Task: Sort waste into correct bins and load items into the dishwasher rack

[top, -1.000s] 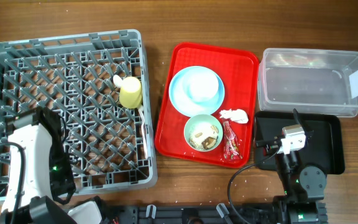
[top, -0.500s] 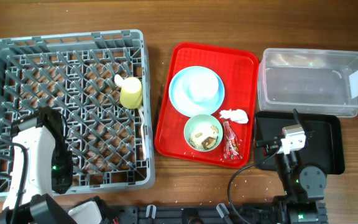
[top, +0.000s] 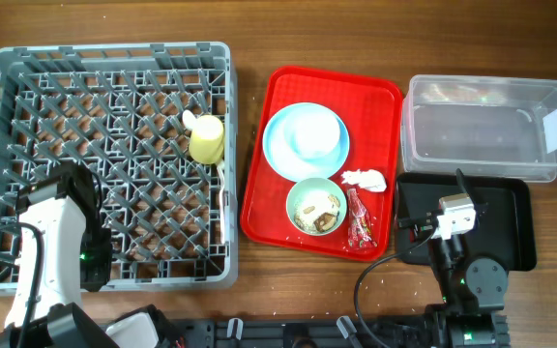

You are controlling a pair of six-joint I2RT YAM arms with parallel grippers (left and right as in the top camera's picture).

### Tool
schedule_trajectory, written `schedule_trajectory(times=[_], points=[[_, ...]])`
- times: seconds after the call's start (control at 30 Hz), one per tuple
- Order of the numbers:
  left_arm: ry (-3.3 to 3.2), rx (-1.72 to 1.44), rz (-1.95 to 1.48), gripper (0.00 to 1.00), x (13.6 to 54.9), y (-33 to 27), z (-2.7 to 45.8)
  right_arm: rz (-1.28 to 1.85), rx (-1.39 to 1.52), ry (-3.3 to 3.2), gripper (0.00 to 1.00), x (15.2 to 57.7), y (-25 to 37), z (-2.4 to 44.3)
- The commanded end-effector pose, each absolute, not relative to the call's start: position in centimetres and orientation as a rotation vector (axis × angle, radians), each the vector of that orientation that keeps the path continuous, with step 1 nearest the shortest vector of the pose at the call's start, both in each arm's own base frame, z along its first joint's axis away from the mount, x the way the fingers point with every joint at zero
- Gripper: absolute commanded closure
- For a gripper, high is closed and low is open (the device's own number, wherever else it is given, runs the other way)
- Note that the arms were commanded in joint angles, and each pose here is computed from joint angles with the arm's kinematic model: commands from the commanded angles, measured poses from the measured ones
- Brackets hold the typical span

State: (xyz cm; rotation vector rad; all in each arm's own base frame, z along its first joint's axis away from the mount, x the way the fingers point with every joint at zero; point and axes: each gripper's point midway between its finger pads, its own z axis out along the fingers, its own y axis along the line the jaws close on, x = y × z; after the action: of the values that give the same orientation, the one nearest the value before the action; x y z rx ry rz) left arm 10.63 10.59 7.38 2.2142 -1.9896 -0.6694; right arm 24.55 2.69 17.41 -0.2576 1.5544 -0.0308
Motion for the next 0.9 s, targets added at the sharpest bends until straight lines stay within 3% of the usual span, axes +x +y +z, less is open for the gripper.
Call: schedule_trajectory(times=[0.0, 0.63, 0.87], points=[[-2.0, 2.284, -0.451, 0.78, 13.3, 9.3, 6.3, -0.03, -0.258, 1.547, 0.0, 24.5, 2.7, 17.6], [-2.052, 2.366, -0.353, 0.79, 16.3, 10.0, 7.9, -0.03, -0.258, 1.547, 0.0, 24.5, 2.7, 17.6], [-2.041, 2.339, -0.421, 0.64, 15.4, 10.2, 8.5, -0.03, -0.258, 1.547, 0.0, 24.5, 2.7, 17.6]])
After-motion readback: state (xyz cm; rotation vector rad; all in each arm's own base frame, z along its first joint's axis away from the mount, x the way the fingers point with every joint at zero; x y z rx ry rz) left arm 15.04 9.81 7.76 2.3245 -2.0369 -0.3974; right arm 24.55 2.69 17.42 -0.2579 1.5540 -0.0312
